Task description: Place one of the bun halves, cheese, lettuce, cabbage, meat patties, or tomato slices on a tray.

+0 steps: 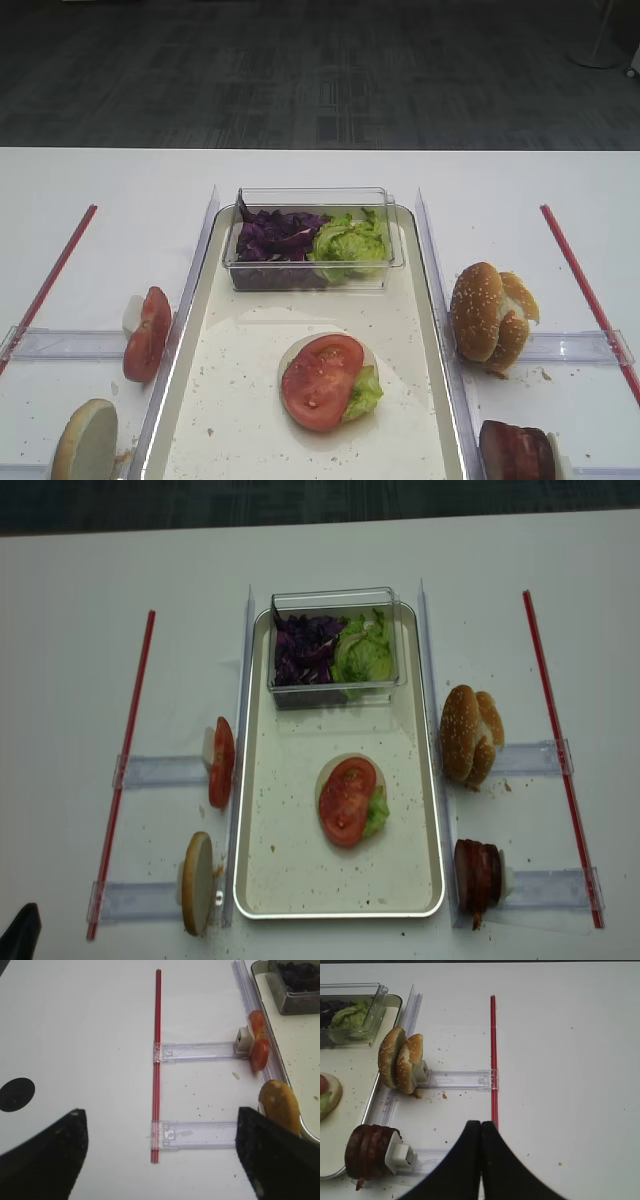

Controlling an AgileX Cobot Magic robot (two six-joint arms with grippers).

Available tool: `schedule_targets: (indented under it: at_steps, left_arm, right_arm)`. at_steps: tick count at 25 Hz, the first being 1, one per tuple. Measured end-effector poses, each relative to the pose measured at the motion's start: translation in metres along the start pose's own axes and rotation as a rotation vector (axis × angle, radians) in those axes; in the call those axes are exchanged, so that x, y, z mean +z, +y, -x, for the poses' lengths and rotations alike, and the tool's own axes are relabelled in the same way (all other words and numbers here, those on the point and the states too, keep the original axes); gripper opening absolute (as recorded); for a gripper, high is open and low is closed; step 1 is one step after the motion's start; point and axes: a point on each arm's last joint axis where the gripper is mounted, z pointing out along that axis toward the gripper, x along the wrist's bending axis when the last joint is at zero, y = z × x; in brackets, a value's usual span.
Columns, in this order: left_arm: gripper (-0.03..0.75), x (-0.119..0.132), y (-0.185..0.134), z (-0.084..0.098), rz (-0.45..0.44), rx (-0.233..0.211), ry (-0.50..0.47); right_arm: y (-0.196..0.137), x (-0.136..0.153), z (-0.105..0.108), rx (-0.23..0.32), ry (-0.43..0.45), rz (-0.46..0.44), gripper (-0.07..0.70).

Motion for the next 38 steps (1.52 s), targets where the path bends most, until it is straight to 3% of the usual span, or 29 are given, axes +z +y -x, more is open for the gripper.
schedule_targets:
  at_steps: [38]
  left_arm:
    - [0.555,0.0,-0.0001,-0.0002,-0.001,0.001,0.002]
  right_arm:
    - [0.0,0.0,0.0,0.004,0.0,0.0,0.036]
